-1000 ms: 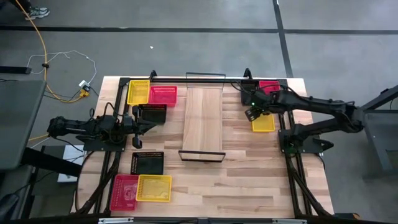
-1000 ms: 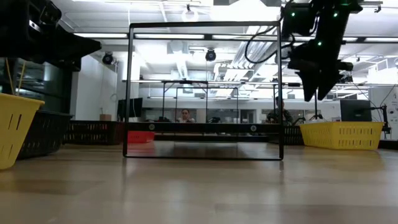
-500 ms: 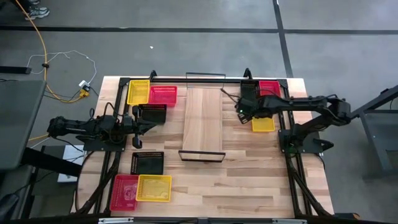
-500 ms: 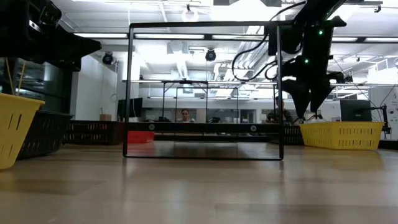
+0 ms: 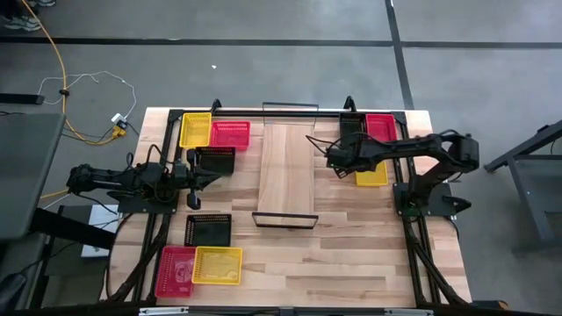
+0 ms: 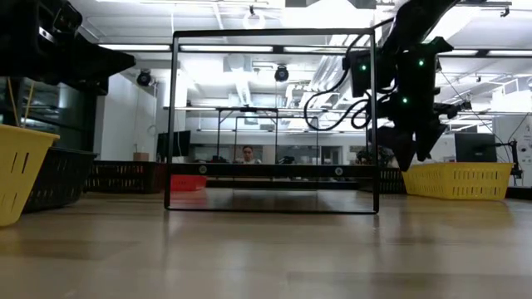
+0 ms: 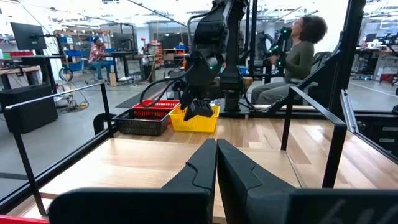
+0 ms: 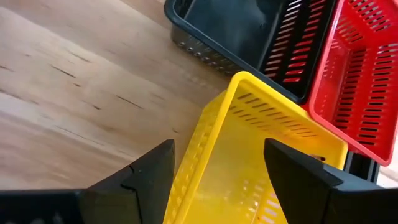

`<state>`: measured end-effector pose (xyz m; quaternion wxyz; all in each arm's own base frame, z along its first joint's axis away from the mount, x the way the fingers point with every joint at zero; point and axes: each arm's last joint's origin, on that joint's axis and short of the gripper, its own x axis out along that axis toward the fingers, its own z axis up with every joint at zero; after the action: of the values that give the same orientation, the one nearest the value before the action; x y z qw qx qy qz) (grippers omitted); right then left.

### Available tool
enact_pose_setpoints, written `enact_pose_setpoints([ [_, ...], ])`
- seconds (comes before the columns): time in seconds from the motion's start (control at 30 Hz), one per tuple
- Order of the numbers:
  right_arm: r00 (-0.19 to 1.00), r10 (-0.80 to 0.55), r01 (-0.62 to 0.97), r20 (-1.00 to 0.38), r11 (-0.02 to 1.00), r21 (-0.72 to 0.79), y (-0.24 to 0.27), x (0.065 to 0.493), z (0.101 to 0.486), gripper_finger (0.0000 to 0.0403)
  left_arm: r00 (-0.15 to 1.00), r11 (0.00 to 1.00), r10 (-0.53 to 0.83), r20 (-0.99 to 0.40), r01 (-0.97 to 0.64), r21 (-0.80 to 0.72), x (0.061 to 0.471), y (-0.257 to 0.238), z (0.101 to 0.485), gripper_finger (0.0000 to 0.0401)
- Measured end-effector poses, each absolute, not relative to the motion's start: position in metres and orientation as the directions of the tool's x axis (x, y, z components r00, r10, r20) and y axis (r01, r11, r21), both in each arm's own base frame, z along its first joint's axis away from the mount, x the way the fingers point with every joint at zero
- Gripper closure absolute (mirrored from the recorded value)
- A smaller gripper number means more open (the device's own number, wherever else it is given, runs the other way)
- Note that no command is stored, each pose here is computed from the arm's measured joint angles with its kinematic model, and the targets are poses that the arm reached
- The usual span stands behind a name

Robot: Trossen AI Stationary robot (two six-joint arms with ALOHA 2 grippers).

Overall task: Stack baskets on shelf by color
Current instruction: Put the top right yellow bin on the shelf

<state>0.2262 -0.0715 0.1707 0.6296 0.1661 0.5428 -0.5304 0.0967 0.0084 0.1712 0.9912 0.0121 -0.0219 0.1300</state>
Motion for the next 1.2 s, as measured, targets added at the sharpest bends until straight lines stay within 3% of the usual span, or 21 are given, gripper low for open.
enact_pose_setpoints([
  [0.43,-0.2,-0.468,0.836,-0.861,0.377,-0.399,-0.078,0.234,0.15,0.0177,0.965,0.966,0.257,0.047,-0.258,0.018,0.097,0.008,0.171,0.0398],
  [0.57,-0.212,-0.464,0.83,-0.86,0.379,-0.409,-0.078,0.235,0.146,0.0219,0.965,0.966,0.257,0.047,-0.258,0.018,0.097,0.008,0.171,0.0398],
  [0.93,-0.212,-0.422,0.83,-0.881,0.399,-0.391,-0.074,0.232,0.15,0.0391,0.965,0.966,0.257,0.046,-0.258,0.018,0.097,0.008,0.171,0.0398],
  [1.2,-0.13,-0.322,0.816,-0.938,0.502,-0.285,-0.046,0.231,0.189,0.0401,0.965,0.966,0.257,0.047,-0.258,0.018,0.097,0.008,0.171,0.0398],
])
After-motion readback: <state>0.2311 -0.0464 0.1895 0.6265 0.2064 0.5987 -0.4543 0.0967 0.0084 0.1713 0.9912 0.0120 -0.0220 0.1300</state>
